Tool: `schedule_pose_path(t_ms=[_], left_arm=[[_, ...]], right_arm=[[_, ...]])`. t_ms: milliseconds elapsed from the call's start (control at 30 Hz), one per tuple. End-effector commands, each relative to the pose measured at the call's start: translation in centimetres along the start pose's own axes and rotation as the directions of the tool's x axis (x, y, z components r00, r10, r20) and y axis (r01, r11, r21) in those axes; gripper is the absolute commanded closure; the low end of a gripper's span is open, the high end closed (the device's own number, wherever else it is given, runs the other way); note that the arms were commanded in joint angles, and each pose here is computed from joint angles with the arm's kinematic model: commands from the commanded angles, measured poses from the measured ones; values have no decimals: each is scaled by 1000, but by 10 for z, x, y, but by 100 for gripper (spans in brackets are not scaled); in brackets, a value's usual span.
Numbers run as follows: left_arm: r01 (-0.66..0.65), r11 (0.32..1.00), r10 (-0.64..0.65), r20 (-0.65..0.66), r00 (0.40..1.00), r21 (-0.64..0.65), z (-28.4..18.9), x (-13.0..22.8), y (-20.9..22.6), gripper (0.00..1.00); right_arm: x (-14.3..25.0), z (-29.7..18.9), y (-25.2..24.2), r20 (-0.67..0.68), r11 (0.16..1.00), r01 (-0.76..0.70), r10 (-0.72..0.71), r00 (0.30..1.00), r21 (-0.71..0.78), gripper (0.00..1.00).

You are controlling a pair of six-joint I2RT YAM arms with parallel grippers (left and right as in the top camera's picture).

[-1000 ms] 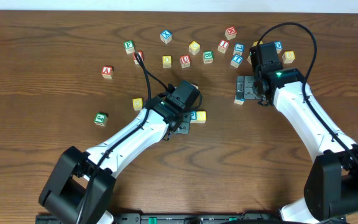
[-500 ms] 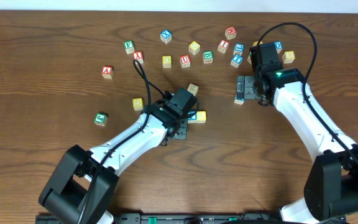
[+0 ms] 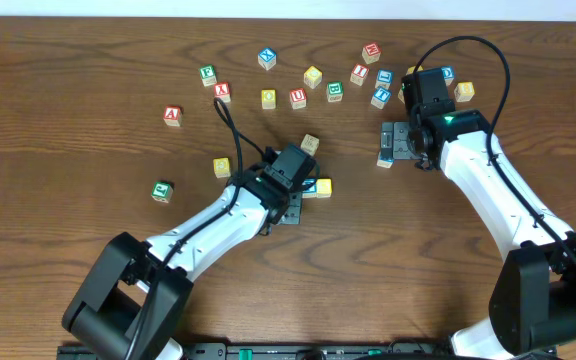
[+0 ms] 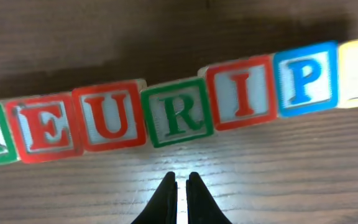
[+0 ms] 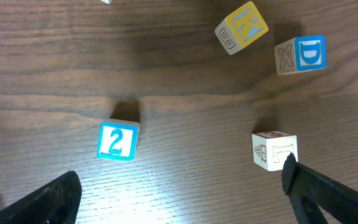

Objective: Spell out NEURIPS

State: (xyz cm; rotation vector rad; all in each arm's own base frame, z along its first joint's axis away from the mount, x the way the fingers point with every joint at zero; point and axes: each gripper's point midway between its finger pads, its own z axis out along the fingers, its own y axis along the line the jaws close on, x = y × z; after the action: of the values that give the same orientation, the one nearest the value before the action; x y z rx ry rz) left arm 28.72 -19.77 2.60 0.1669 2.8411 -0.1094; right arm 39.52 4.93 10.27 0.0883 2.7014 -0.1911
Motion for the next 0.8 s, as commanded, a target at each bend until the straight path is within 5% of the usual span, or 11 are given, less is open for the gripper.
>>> schedule_pose_path(t_ms=[0, 767], left_arm=[[12, 999, -12, -11, 1000, -31, 6, 9, 8, 92], [6, 999, -7, -12, 1000, -43, 15, 9, 9, 93]], right_arm=[[-8, -4, -2, 19, 1000, -11, 11, 1000, 6, 1], [-7, -4, 0, 16, 1000, -17, 17, 1000, -9, 1]])
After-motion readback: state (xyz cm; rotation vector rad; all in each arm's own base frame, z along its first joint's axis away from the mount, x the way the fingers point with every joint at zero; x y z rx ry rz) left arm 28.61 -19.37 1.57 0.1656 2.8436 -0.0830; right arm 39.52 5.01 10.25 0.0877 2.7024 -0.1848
